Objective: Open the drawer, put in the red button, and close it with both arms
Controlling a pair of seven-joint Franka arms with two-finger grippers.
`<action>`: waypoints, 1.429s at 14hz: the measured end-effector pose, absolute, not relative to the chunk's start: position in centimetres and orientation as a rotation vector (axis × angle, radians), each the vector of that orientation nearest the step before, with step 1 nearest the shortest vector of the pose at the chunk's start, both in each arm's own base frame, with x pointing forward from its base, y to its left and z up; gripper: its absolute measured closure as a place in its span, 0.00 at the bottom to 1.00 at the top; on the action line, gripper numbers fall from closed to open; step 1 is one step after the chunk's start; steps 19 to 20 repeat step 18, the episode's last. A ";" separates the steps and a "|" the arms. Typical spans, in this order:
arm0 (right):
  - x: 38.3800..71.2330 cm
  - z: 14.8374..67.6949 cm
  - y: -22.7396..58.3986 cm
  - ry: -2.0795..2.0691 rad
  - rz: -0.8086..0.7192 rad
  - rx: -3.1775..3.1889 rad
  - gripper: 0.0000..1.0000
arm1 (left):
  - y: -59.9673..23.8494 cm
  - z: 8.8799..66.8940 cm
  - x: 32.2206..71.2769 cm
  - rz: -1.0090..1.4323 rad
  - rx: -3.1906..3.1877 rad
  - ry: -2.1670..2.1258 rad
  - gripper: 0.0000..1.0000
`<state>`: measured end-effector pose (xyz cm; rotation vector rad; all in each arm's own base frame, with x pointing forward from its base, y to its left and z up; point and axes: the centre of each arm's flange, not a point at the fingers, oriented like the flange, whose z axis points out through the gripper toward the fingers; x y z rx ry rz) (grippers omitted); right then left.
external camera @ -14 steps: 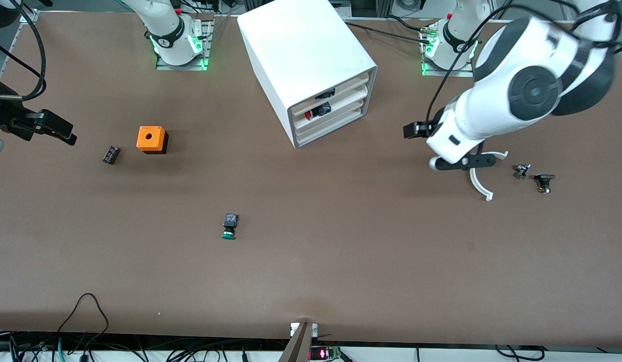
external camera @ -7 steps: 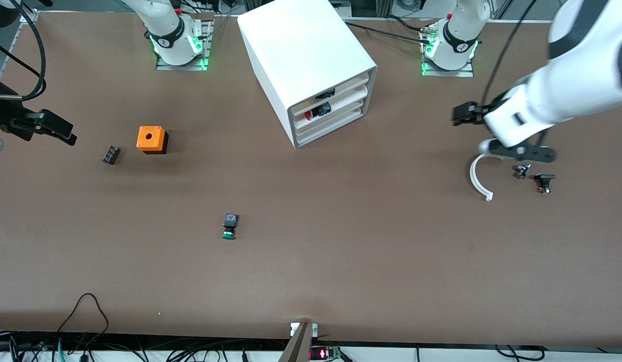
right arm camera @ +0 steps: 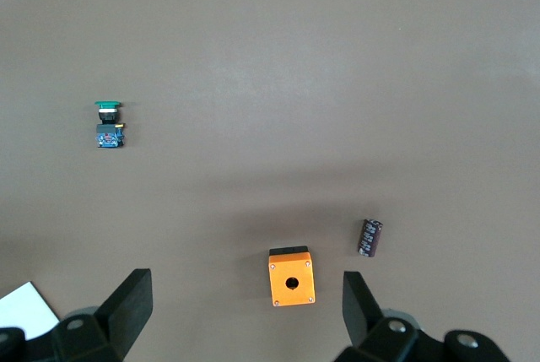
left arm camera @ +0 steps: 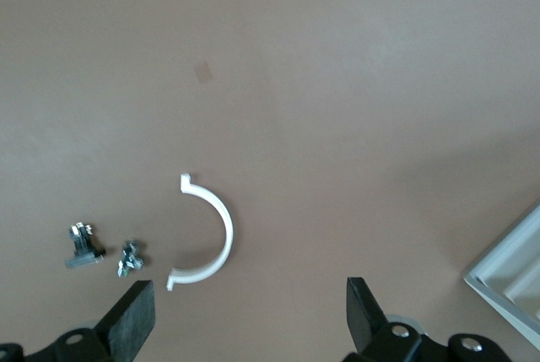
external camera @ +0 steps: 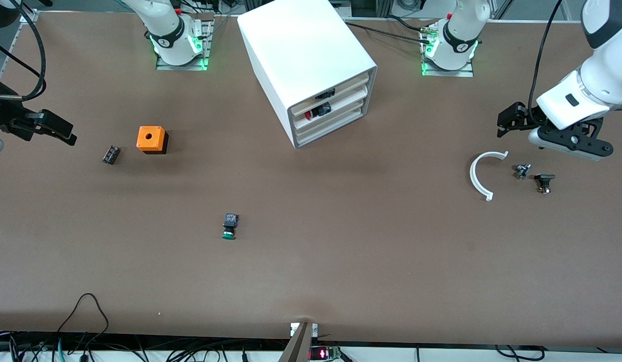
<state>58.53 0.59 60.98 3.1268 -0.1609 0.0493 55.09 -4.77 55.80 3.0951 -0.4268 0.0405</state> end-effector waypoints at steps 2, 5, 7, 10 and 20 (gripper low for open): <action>58.5 61.0 0.6 -0.161 0.049 3.127 0.00 | -4.5 56.2 54.4 0.074 3.103 -0.379 0.00; 58.5 61.0 0.6 -0.161 0.049 3.127 0.00 | -4.3 56.7 53.7 -0.013 3.109 -0.286 0.00; 58.5 61.0 0.6 -0.161 0.049 3.127 0.00 | -4.2 57.1 53.2 -0.081 3.111 -0.219 0.00; 58.5 61.0 0.6 -0.161 0.049 3.127 0.00 | -3.5 57.3 53.3 -0.085 3.108 -0.181 0.00; 58.5 61.0 0.6 -0.161 0.050 3.127 0.00 | -3.5 57.1 54.0 -0.084 3.109 -0.163 0.00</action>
